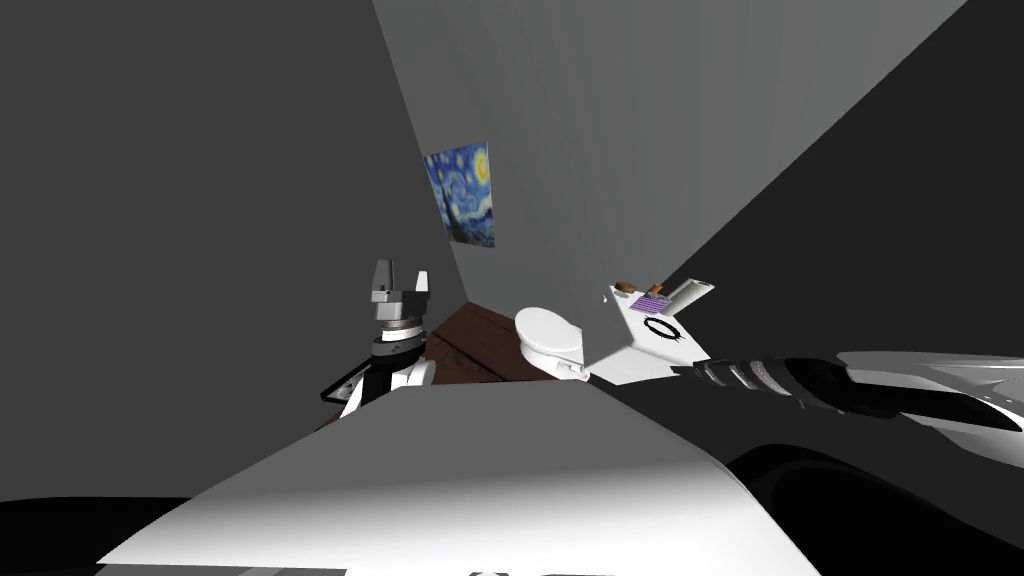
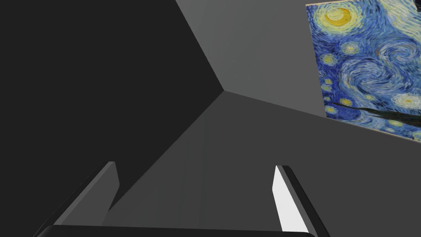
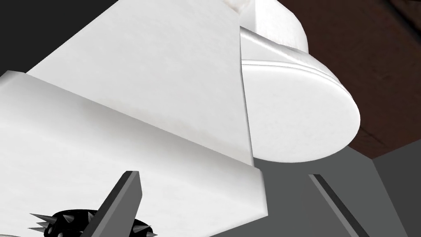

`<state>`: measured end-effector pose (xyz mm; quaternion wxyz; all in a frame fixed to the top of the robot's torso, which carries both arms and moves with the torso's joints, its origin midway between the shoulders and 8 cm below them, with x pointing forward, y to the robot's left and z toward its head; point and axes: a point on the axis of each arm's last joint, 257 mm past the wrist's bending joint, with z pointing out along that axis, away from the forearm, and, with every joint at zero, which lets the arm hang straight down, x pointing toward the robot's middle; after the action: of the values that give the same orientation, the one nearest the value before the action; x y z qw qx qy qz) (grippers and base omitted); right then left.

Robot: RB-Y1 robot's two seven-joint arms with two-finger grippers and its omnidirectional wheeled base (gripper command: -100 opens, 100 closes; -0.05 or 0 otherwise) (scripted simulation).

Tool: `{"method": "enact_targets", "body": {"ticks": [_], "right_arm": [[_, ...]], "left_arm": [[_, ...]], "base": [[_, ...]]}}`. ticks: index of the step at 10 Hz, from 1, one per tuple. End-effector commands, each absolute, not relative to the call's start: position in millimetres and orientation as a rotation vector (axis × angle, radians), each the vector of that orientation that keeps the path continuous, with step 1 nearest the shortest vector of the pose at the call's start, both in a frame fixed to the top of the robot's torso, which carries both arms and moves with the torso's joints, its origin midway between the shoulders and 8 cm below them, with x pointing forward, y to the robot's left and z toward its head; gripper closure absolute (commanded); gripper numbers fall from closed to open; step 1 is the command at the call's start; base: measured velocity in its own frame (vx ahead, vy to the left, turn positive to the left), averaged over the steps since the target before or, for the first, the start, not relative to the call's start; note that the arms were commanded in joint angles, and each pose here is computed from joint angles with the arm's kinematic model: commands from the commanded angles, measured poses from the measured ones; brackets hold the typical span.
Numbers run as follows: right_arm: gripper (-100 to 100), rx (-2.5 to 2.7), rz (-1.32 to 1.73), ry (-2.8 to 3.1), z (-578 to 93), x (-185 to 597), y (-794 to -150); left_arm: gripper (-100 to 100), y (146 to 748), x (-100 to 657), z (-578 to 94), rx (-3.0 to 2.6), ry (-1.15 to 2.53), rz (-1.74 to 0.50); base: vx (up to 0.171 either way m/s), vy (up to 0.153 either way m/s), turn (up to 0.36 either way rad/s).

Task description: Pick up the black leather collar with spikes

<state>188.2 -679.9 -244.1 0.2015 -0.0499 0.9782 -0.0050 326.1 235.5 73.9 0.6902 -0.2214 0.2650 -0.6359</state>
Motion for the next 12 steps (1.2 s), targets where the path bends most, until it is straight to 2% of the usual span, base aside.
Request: {"method": "enact_targets", "body": {"ticks": [1, 8, 12], "right_arm": [[-100, -0.151, -0.017, 2.721, -240.7, 196.2, -679.7], [-100, -0.284, -0.096, 2.800, -222.4, 202.0, -693.2], [-100, -0.358, -0.087, 2.900, -227.5, 181.5, -689.8]], "left_arm": [[0, 235.5, 326.1, 73.9, -0.495, 0.593, -1.422], [0, 235.5, 326.1, 73.9, -0.495, 0.593, -1.422], [0, 235.5, 326.1, 73.9, -0.495, 0.593, -1.422]], "base": [[0.000, -0.003, -0.020], [0.042, -0.025, 0.060], [0.130, -0.131, 0.136]]}}
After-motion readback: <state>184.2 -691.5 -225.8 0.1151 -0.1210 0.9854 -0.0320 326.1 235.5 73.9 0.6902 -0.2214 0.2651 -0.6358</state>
